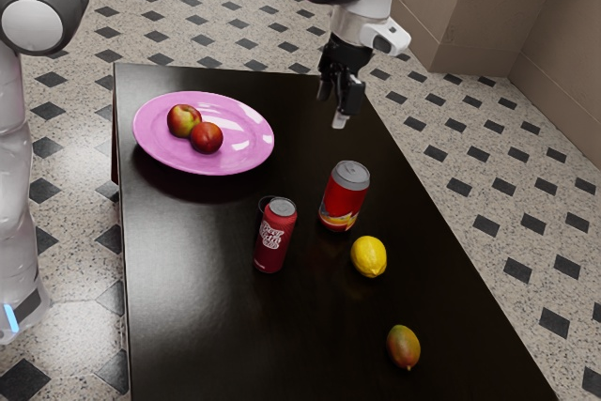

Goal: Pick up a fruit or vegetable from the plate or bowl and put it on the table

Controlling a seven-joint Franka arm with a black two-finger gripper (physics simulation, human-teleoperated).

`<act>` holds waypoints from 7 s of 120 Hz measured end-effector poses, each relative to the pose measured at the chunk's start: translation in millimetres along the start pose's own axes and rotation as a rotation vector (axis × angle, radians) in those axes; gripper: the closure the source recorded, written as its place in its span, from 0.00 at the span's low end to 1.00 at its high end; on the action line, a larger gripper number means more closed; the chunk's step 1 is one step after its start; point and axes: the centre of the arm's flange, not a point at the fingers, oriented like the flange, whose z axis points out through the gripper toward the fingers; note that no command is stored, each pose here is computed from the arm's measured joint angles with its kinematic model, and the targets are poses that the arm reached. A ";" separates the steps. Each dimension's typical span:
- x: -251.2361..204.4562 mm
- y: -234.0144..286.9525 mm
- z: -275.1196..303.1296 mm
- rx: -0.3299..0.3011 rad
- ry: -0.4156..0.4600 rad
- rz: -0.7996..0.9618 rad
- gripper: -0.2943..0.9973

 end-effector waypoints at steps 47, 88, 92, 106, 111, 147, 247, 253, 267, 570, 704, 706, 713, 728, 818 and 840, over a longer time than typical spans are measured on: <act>-45.9 -146.7 -95.6 -0.003 0.123 -0.417 0.24; -95.5 -74.6 -223.7 0.150 0.314 -0.353 0.25; -96.2 -94.6 -218.2 0.156 0.291 -0.385 0.25; -142.6 -177.7 -207.8 0.127 0.188 -0.502 0.25; -175.0 -206.8 -202.7 0.094 0.147 -0.538 0.25; -323.8 -173.2 -83.2 0.041 -0.003 -0.548 0.25; -259.2 -162.6 78.3 -0.032 0.091 -0.359 0.25; -257.0 -160.4 80.4 -0.038 0.087 -0.354 0.25; -253.5 -159.1 87.4 -0.047 0.071 -0.352 0.25; -223.8 -225.3 181.0 -0.077 0.019 -0.454 0.29; -212.6 -230.7 117.3 -0.024 0.117 -0.463 0.47; -211.7 -231.1 114.7 -0.022 0.122 -0.463 0.47; -208.8 -231.7 106.1 -0.015 0.140 -0.461 0.47; -200.7 -232.7 98.2 0.007 0.190 -0.456 0.47; -56.2 -236.2 113.5 0.143 0.473 -0.303 0.48; -43.1 -243.3 144.6 0.129 0.465 -0.310 0.48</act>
